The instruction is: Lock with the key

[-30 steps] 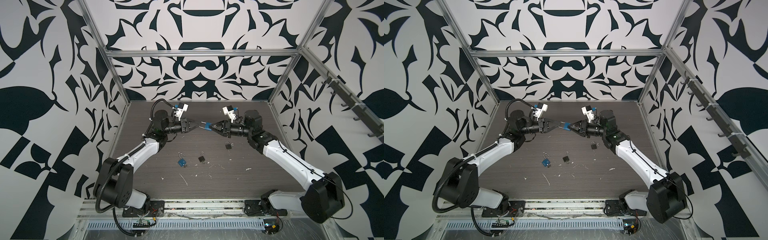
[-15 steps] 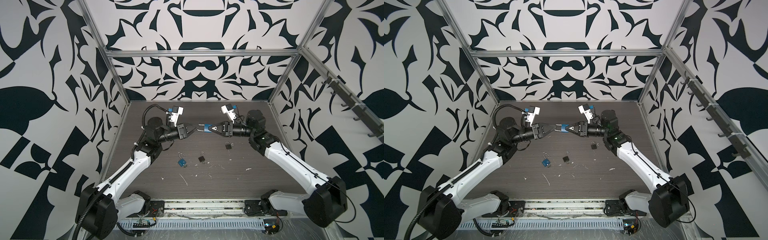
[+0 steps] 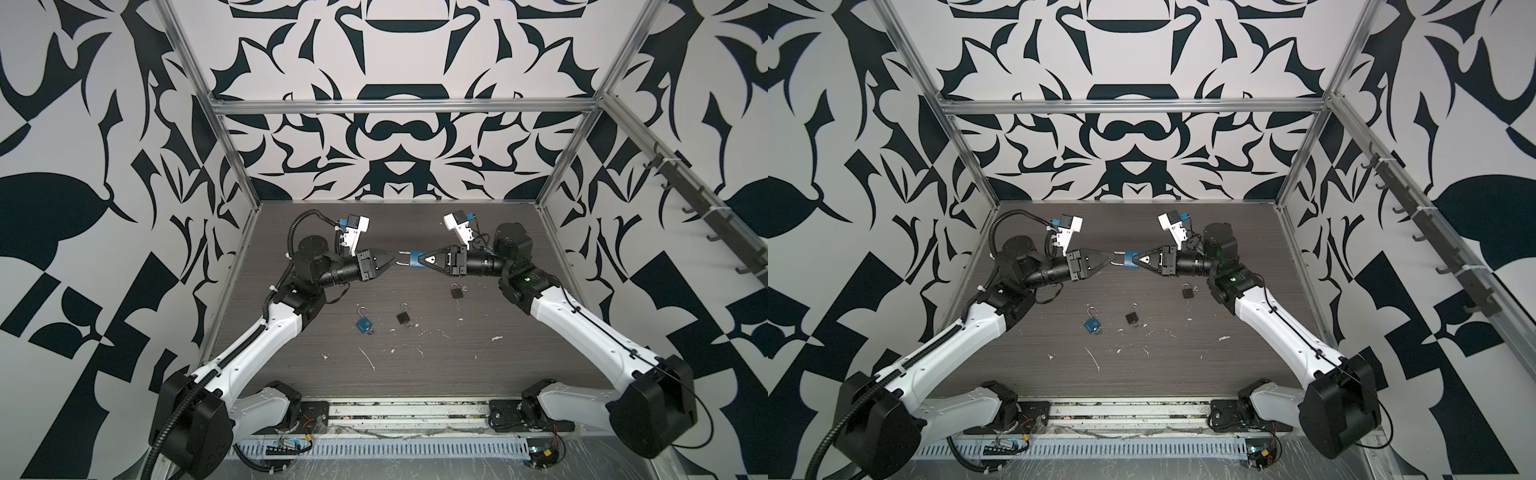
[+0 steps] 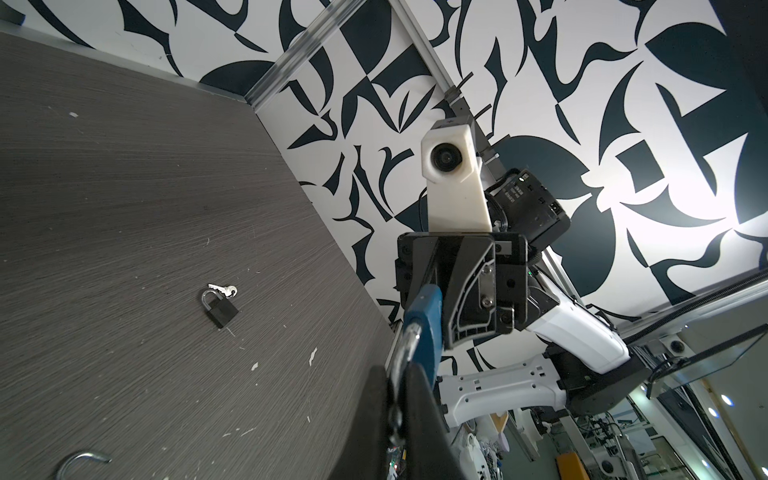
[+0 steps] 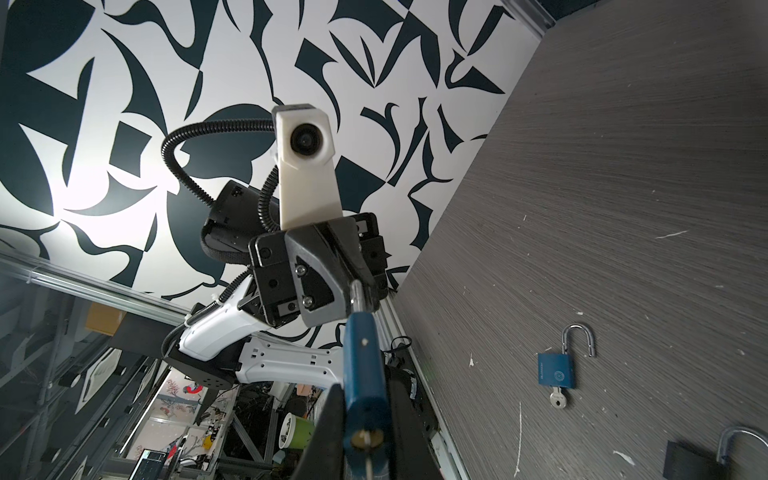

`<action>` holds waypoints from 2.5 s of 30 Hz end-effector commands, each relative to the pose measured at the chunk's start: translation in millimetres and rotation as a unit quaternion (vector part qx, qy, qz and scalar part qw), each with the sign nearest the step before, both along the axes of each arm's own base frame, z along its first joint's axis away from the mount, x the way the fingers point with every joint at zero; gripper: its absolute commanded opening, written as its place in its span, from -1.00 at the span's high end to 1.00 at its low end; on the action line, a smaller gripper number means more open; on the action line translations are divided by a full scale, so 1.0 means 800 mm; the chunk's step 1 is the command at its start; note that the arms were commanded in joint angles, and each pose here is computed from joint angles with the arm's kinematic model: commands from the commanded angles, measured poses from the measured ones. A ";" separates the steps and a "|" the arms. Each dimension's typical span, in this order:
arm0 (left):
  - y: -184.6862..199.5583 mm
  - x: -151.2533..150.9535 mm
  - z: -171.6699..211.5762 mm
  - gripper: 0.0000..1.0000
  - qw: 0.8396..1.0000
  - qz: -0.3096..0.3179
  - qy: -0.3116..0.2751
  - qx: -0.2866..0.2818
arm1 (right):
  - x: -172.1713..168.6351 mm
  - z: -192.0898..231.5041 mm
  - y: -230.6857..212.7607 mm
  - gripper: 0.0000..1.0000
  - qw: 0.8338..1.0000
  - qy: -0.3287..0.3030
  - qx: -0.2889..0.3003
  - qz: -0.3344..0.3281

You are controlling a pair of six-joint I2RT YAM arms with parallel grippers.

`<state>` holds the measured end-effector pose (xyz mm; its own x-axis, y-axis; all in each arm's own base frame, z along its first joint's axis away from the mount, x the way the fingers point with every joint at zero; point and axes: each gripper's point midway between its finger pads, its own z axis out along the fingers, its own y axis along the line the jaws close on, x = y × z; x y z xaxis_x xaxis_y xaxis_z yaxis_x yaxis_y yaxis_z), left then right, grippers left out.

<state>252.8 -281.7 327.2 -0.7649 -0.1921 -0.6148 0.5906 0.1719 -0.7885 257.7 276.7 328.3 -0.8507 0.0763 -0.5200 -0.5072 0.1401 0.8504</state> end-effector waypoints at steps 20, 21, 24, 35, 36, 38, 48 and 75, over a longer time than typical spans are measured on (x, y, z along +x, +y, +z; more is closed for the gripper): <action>-0.039 -0.047 0.024 1.00 0.995 -0.088 -0.041 -0.011 | 0.022 0.014 0.034 1.00 0.999 -0.034 0.004 -0.003; -0.040 -0.048 0.024 1.00 0.995 -0.090 -0.040 -0.010 | 0.022 0.014 0.036 1.00 0.999 -0.035 0.004 -0.001; -0.040 -0.049 0.023 1.00 0.995 -0.091 -0.040 -0.010 | 0.022 0.014 0.043 1.00 0.999 -0.033 0.004 0.007; -0.042 -0.045 0.014 1.00 0.995 -0.090 -0.034 -0.008 | 0.009 0.002 0.059 1.00 0.999 -0.022 -0.005 0.027; -0.042 -0.044 0.014 1.00 0.995 -0.089 -0.034 -0.008 | 0.008 0.001 0.059 1.00 0.999 -0.022 -0.007 0.027; -0.043 -0.044 0.016 1.00 0.995 -0.091 -0.037 -0.009 | 0.007 -0.002 0.064 1.00 0.999 -0.019 -0.008 0.029; -0.044 -0.042 0.013 1.00 0.995 -0.089 -0.035 -0.010 | 0.005 -0.012 0.082 1.00 0.999 -0.009 -0.012 0.044; 0.026 0.029 -0.004 -0.57 1.000 0.006 -0.008 0.016 | 0.050 -0.023 -0.025 1.00 0.989 -0.011 -0.044 -0.141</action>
